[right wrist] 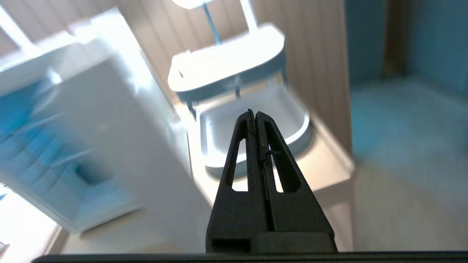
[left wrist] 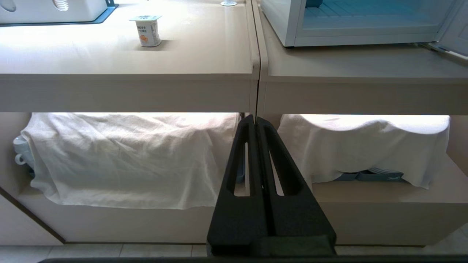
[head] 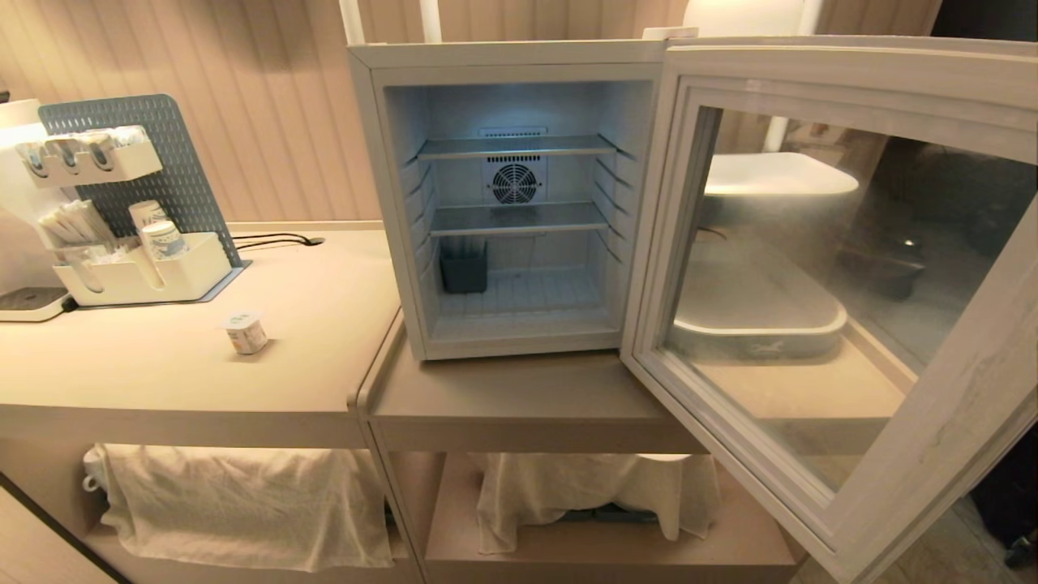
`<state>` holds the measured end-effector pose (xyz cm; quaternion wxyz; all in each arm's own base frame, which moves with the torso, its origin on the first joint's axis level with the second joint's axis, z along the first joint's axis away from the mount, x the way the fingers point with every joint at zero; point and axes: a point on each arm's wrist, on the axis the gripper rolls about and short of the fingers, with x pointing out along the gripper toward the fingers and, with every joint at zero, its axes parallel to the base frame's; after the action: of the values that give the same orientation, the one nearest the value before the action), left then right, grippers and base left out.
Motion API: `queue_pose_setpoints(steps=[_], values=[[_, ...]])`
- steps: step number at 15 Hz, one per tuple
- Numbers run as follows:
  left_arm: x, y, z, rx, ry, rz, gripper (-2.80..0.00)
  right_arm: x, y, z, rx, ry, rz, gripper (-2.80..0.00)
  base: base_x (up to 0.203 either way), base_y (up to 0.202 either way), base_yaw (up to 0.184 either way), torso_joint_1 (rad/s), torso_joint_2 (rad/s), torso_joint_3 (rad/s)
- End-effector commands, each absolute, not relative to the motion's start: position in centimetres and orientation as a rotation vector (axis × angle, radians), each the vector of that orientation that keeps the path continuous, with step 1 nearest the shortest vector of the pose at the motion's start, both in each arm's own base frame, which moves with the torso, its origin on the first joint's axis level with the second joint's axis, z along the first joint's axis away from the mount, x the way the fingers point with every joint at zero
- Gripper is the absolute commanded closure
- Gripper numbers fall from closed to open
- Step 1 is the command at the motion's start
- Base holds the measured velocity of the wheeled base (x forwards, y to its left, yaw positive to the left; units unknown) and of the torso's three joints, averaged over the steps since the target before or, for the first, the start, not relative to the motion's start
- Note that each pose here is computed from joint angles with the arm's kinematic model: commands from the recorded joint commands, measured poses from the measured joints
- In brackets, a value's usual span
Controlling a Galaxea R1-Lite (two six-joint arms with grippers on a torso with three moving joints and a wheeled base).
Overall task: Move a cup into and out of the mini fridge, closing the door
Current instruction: Close the freezer door
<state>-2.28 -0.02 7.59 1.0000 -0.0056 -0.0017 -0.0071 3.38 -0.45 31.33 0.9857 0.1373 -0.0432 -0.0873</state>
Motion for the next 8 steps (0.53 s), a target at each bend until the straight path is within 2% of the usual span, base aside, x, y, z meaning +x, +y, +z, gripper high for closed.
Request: queue_pose_setpoints(steps=[1, 2, 5, 6, 8], values=[[-2.3, 0.0, 7.6, -0.012, -0.006, -0.014, 0.0, 14.8, -2.0, 31.4, 0.285, 0.204, -0.166, 0.0, 0.0, 0.0, 0.0, 0.0, 0.0, 0.0], [-2.3, 0.0, 7.6, -0.011, -0.006, -0.014, 0.0, 16.4, -3.0, 31.1, 0.301, 0.257, -0.052, 0.0, 0.0, 0.0, 0.0, 0.0, 0.0, 0.0], [-2.3, 0.0, 7.6, -0.011, -0.006, -0.014, 0.0, 17.6, -7.0, 30.6, 0.389, 0.286, 0.607, 0.0, 0.0, 0.0, 0.0, 0.0, 0.0, 0.0], [-2.3, 0.0, 7.6, -0.011, -0.006, -0.014, 0.0, 18.0, -9.5, 29.9, 0.421, 0.261, 0.725, 0.0, 0.0, 0.0, 0.0, 0.0, 0.0, 0.0], [-2.3, 0.0, 7.6, -0.011, -0.006, -0.015, 0.0, 18.1, -12.0, 28.1, 0.444, 0.218, 0.82, 0.0, 0.0, 0.0, 0.0, 0.0, 0.0, 0.0]])
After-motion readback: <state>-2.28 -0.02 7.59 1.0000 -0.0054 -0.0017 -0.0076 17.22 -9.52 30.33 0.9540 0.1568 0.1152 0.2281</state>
